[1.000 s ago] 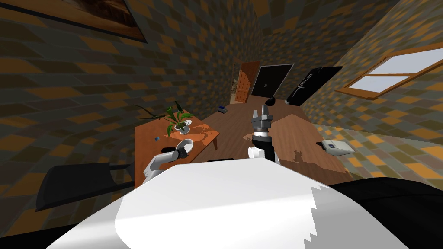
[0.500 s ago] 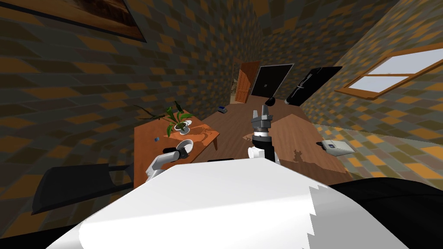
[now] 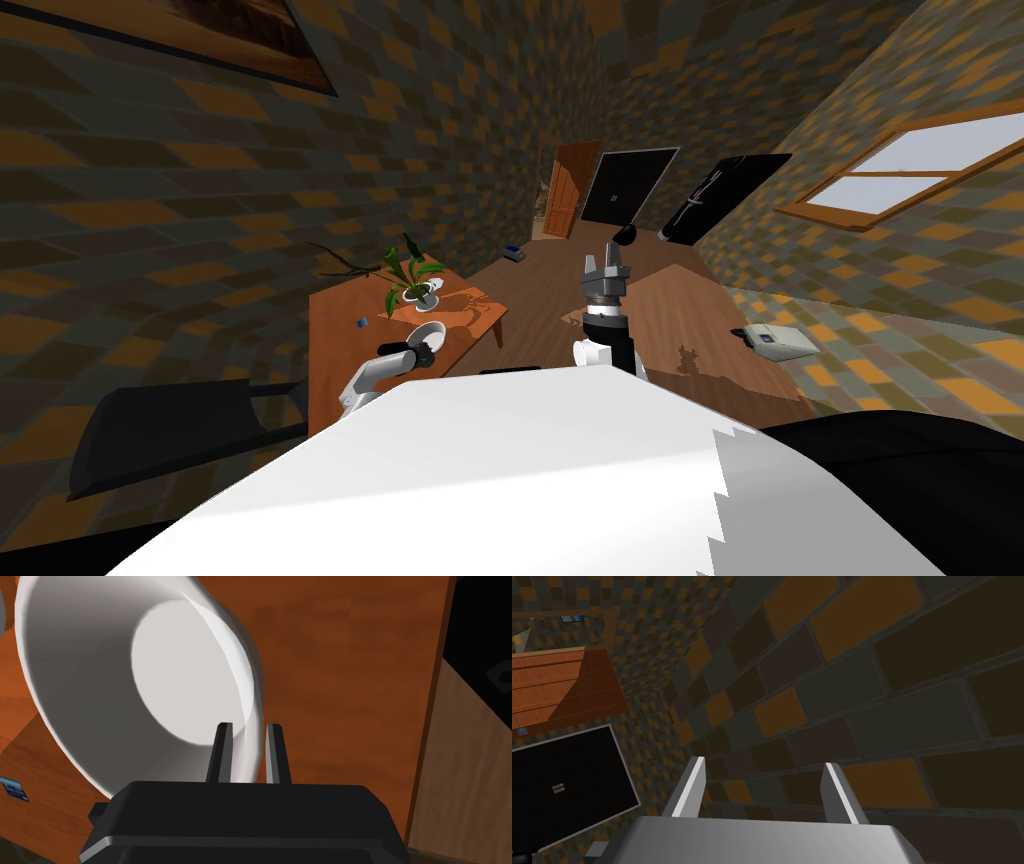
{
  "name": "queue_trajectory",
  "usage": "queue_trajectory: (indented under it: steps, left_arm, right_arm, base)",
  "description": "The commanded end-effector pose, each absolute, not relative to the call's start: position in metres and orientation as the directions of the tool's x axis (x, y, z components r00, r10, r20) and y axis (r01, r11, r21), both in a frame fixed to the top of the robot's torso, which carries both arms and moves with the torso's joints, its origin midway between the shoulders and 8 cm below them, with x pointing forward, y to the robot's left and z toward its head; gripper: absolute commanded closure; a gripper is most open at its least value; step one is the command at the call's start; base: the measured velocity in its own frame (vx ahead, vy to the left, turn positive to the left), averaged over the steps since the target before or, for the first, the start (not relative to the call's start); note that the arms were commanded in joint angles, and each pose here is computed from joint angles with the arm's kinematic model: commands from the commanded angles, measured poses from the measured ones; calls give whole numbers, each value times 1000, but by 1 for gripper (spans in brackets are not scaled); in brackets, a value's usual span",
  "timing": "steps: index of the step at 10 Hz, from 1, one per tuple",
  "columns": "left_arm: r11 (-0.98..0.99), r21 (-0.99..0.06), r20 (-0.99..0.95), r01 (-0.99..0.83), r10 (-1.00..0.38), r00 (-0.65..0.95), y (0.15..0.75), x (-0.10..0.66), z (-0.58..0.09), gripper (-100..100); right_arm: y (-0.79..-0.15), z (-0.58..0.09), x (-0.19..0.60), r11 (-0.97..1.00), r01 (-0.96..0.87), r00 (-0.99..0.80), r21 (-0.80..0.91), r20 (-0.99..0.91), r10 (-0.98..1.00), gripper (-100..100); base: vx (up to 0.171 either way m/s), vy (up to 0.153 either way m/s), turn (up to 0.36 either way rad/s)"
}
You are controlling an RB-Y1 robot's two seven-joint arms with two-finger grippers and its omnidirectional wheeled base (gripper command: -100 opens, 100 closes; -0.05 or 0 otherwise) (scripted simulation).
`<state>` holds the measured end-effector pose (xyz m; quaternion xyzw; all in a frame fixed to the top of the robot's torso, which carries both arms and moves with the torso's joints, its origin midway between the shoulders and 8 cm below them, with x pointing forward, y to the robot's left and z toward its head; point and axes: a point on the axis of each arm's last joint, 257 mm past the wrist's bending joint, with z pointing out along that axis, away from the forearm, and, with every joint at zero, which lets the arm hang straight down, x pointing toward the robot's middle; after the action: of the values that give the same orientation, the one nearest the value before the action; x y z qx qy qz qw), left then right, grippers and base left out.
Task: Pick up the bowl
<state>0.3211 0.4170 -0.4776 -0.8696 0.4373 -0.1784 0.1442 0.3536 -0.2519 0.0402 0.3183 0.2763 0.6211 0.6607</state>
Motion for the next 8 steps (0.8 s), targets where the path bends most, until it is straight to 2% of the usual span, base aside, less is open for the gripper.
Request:
queue_trajectory:
  steps: [1, 2, 3, 4, 7, 8]
  left_arm:
    - [-576, -407, 184, -709, -812, 554, 417, 321, -478, 100]
    - [-576, -406, 184, -709, -812, 554, 417, 321, -478, 100]
    - [-576, -406, 184, -709, -812, 554, 417, 321, -478, 0]
    - [-574, -408, 184, -710, -814, 552, 418, 322, -469, 100]
    - [-573, -408, 184, -711, -814, 550, 419, 321, -463, 100]
    - [-573, -406, 183, -712, -814, 551, 419, 320, -463, 0]
  right_arm:
    - [-252, 40, 354, 26, -645, 76, 764, 30, 997, 0]
    - [-252, 40, 354, 26, -645, 76, 764, 30, 997, 0]
    - [-252, 40, 354, 26, -645, 76, 764, 30, 997, 0]
    - [-252, 40, 354, 26, -645, 76, 764, 30, 997, 0]
    - [-252, 40, 354, 26, -645, 76, 764, 30, 997, 0]
    - [-252, 40, 354, 26, -645, 76, 764, 30, 997, 0]
  base:
    - [0, 0, 0]
    - [0, 0, 0]
    - [0, 0, 0]
    - [-19, -8, 9]
    - [-27, -15, 8]
    - [0, 0, 0]
